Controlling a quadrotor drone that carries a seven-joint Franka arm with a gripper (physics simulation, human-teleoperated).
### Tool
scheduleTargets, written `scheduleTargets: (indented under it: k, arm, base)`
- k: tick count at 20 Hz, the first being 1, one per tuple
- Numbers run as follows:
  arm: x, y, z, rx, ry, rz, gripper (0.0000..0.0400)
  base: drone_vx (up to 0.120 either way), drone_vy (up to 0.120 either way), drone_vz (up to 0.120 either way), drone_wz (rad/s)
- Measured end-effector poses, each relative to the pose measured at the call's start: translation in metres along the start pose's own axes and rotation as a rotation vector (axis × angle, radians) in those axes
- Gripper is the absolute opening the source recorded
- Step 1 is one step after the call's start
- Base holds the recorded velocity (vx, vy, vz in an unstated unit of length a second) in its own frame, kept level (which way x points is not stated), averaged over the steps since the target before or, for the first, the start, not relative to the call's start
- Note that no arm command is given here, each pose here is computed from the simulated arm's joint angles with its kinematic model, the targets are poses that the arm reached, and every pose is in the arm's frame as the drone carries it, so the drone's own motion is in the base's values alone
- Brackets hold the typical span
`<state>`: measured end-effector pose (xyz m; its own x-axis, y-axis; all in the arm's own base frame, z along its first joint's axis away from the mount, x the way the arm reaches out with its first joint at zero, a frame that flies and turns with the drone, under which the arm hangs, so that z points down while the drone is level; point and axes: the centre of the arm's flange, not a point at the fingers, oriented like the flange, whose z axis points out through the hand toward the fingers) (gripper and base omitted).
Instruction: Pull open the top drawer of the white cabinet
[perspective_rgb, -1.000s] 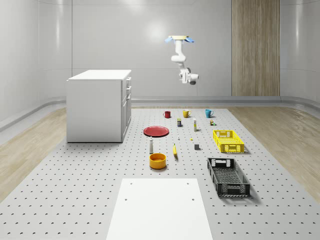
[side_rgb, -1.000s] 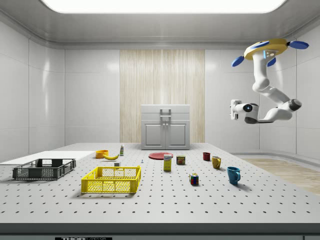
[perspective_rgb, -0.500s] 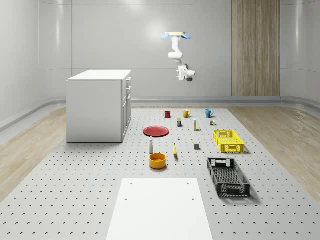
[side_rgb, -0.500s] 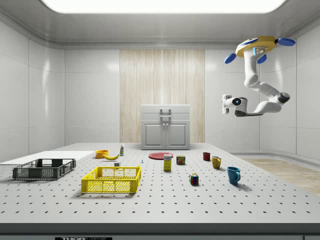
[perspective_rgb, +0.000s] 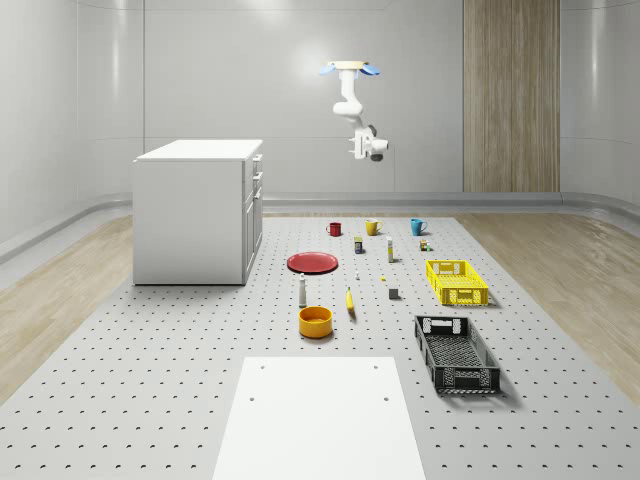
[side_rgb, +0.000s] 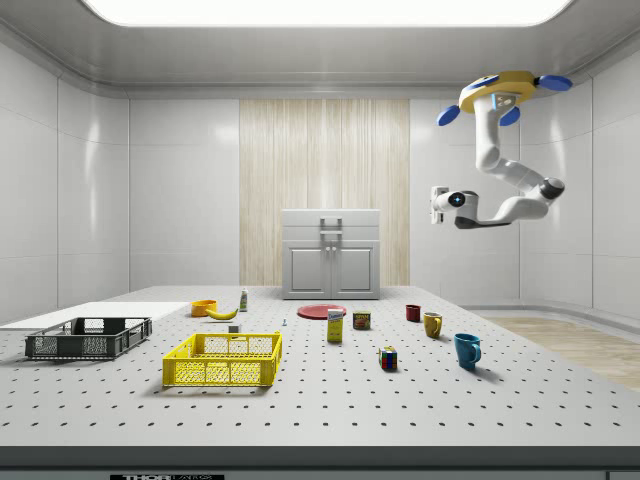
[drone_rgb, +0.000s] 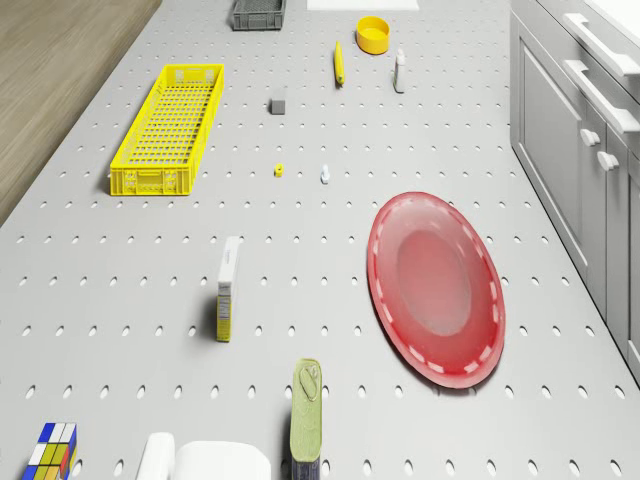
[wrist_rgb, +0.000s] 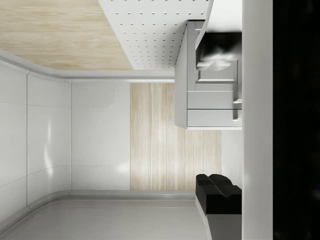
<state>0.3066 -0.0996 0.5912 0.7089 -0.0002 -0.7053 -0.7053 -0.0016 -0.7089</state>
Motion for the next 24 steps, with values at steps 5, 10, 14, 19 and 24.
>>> scheduleTargets:
  k: [5,10,14,19,24]
  arm:
    - [0.0000,0.0000,0.0000,0.000,0.000,0.000,0.0305]
    - [0.0000,0.0000,0.0000,0.000,0.000,0.000,0.0305]
    - [0.0001,0.0000,0.0000,0.000,0.000,0.000,0.0305]
    - [0.0001,0.0001,-0.0001,0.000,0.000,0.000,0.0305]
    - [0.0001,0.0001,-0.0001,0.000,0.000,0.000,0.0305]
  base:
    - [0.120,-0.040,0.000,0.000]
    - [0.120,-0.064,0.000,0.000]
    - [0.120,0.000,0.000,0.000]
    - [0.120,0.000,0.000,0.000]
    - [0.120,0.000,0.000,0.000]
